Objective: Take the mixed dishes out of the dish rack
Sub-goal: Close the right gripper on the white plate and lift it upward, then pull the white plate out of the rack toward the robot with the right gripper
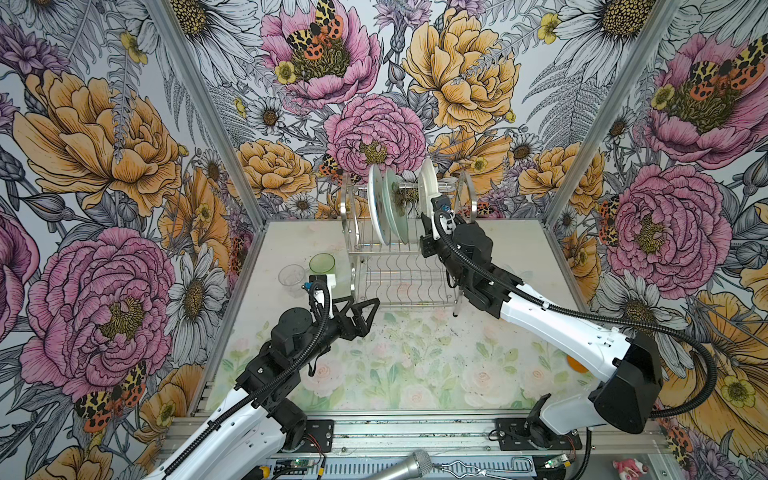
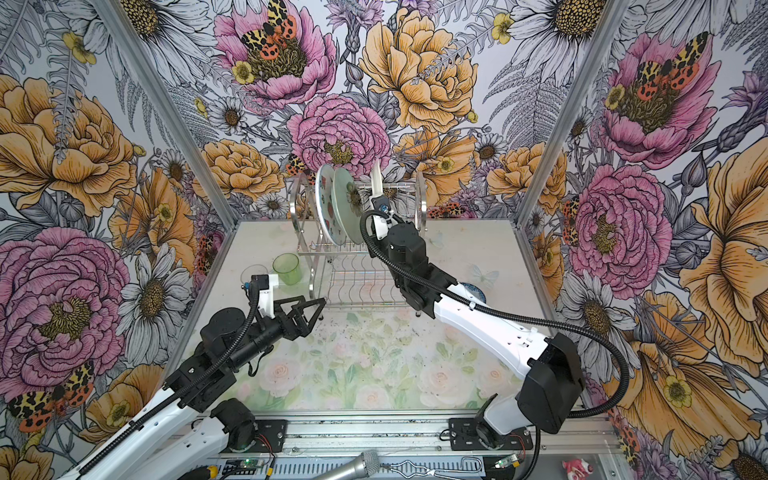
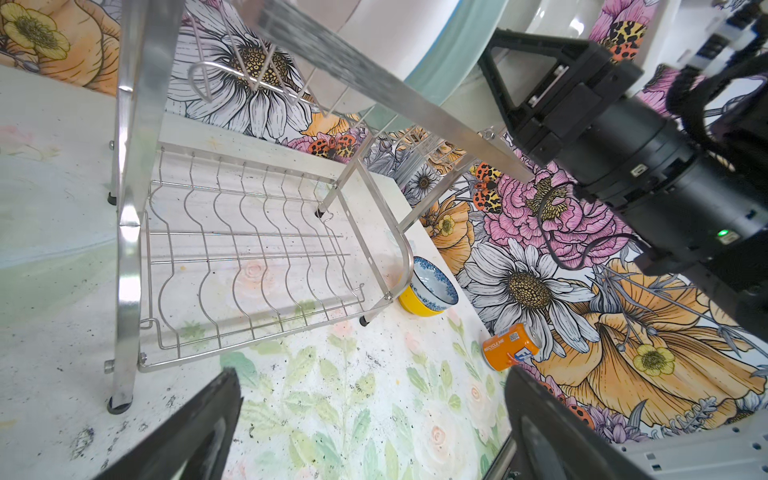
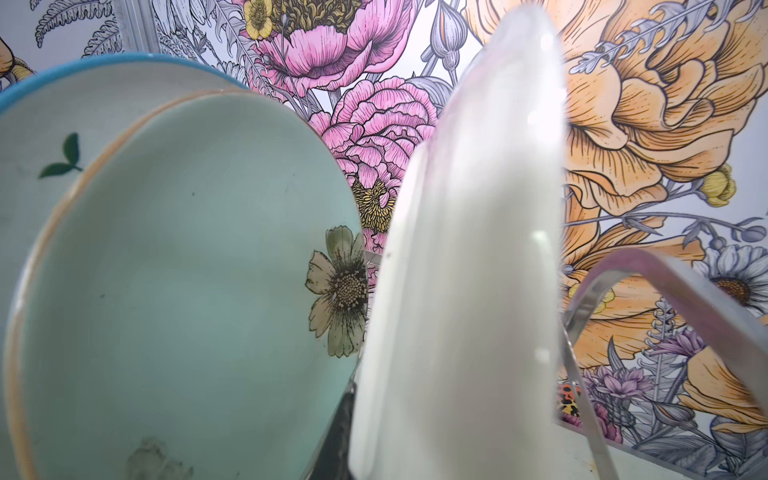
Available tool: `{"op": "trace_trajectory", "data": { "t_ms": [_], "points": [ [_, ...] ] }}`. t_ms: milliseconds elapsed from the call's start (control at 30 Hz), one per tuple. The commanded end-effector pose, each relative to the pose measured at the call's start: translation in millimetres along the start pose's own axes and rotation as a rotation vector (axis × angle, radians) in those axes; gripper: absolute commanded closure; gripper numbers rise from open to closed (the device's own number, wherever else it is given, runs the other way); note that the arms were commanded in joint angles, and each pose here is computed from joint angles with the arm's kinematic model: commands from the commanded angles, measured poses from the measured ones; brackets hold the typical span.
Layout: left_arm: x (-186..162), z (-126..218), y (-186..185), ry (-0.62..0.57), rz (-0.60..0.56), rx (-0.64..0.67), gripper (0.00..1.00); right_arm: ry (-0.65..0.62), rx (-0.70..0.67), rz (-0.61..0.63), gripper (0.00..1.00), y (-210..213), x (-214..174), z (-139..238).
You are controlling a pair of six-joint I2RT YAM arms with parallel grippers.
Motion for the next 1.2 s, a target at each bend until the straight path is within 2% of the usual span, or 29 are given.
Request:
{"op": "trace_trajectory", "data": {
  "t_ms": [0,500,667,900,1167],
  "points": [
    [0.0,1.2,-0.1,-0.014,0.007,-0.020,0.01,-0.260,-0.004,-0.046,1.00,-15.3,76.6,31.5],
    [0.4,1.5,2.4,-0.024,0.018,-0.006,0.01,-0.392,0.160,-0.037,1.00,-10.9,111.7,84.2],
    [-0.1,1.3,4.5,-0.026,0.019,0.007,0.01,-0.401,0.252,-0.033,1.00,-5.4,110.7,104.8],
    [0.1,3.2,6.9,-0.027,0.019,0.029,0.01,-0.383,0.460,-0.001,1.00,10.2,97.9,138.7],
    [3.8,10.1,10.8,-0.054,0.023,0.066,0.01,-0.377,0.602,-0.015,1.00,15.1,88.4,174.3]
  ]
}}
Point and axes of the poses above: each gripper's point midway between its finger pads, its own z axis back along the fingers, its own y axis along the line the jaws close on, x = y × z, the point moved 5 cm from there along z, back along the fingers, and after that the axes turned 5 degrees about -z, right-handed, at the moved point
